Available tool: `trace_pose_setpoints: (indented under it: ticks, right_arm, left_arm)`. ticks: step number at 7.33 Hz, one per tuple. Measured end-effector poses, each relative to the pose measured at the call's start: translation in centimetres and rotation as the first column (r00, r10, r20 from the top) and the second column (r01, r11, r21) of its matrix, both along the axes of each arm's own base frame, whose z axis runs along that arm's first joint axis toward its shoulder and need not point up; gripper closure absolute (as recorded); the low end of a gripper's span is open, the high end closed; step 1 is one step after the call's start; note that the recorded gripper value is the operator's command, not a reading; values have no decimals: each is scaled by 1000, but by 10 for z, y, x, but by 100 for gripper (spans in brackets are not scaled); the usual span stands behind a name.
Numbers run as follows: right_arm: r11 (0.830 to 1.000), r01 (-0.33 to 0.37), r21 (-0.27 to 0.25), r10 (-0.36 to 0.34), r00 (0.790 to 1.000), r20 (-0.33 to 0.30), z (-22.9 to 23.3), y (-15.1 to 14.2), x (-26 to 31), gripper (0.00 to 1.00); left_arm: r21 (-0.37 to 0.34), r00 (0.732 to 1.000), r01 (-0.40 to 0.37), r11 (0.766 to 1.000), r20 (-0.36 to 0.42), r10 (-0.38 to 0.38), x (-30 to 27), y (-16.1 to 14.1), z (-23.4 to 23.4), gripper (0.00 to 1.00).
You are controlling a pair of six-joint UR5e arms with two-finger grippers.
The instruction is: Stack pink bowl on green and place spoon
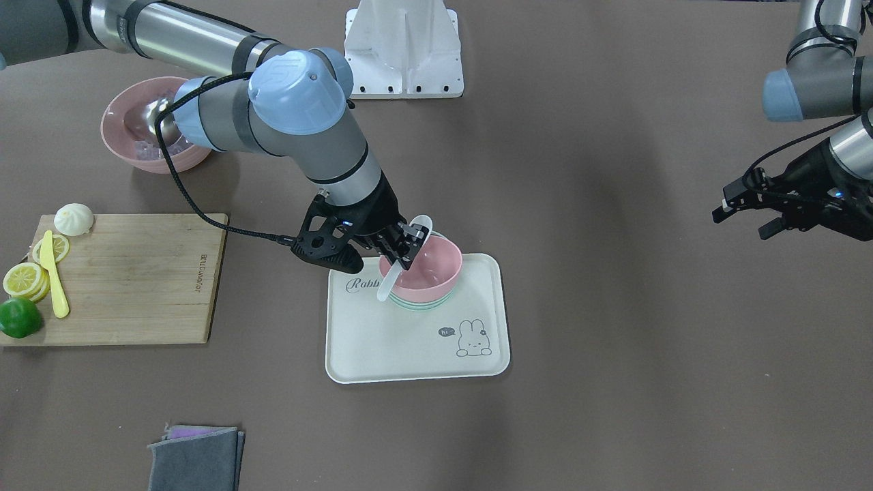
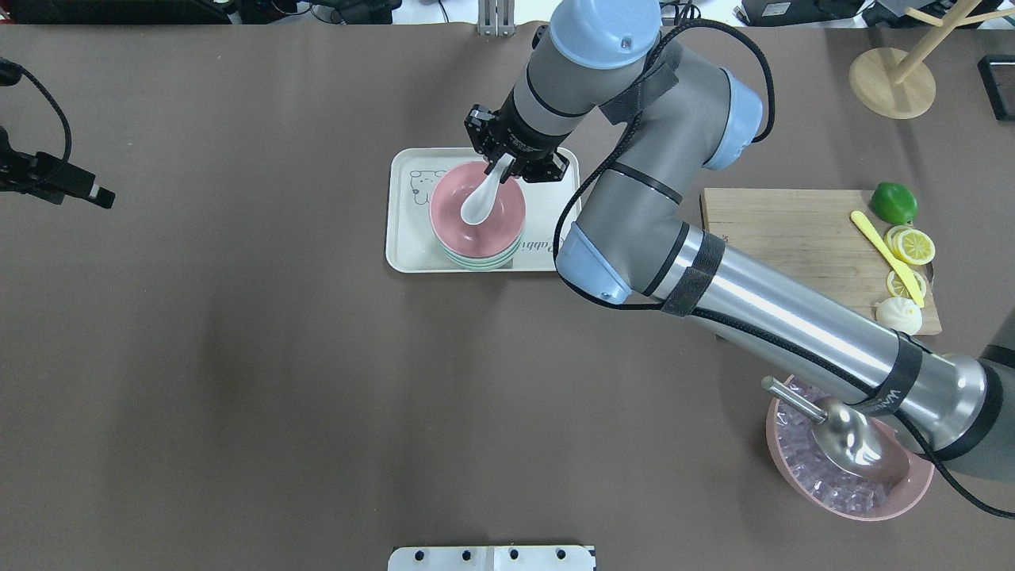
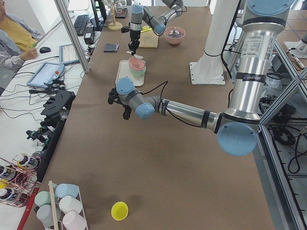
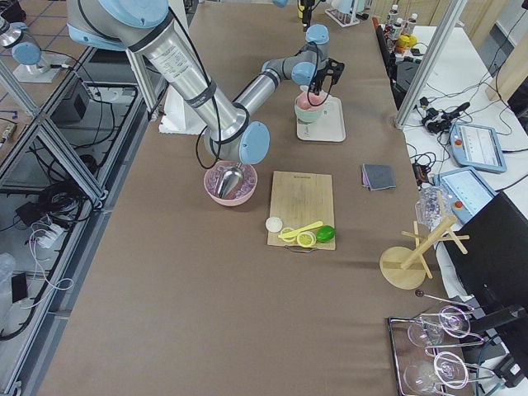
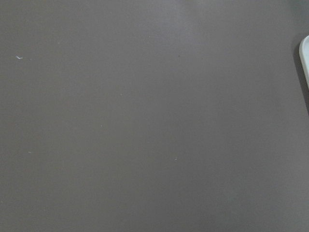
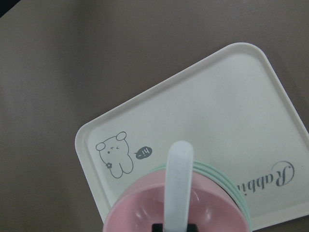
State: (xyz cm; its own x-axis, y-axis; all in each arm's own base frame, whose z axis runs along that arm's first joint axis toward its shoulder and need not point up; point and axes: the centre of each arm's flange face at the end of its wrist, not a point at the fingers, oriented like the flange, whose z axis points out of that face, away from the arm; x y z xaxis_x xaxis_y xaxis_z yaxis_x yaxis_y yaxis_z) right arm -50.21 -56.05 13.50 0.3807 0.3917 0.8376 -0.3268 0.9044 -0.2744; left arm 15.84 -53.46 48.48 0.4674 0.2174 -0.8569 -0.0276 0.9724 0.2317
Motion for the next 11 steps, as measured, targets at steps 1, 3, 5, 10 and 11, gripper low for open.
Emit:
trace_pose_setpoints:
  ticks: [1, 3, 5, 10, 11]
  right_arm:
    - [1000, -1, 3, 1, 1000, 4, 0, -2, 2, 0]
    - [1000, 14, 0, -14, 1000, 22, 5, -14, 27, 0]
    - [997, 70, 42, -70, 998, 6, 65, -36, 106, 0]
    - [900, 333, 283, -262, 930, -258, 385, -26, 390, 0]
    - [871, 384, 308, -289, 905, -312, 432, -9, 427, 0]
  left_arm:
    - [-3, 1000, 0, 1000, 1, 0, 0, 0, 1, 1]
    - [-8, 1000, 1, 1000, 3, -1, 1, -3, 3, 1]
    - [7, 1000, 9, 1000, 28, -9, -13, -10, 22, 2]
    - [120, 948, -93, 988, 315, 51, -116, -8, 127, 1]
    - [111, 936, -115, 987, 344, 71, -127, 9, 148, 1]
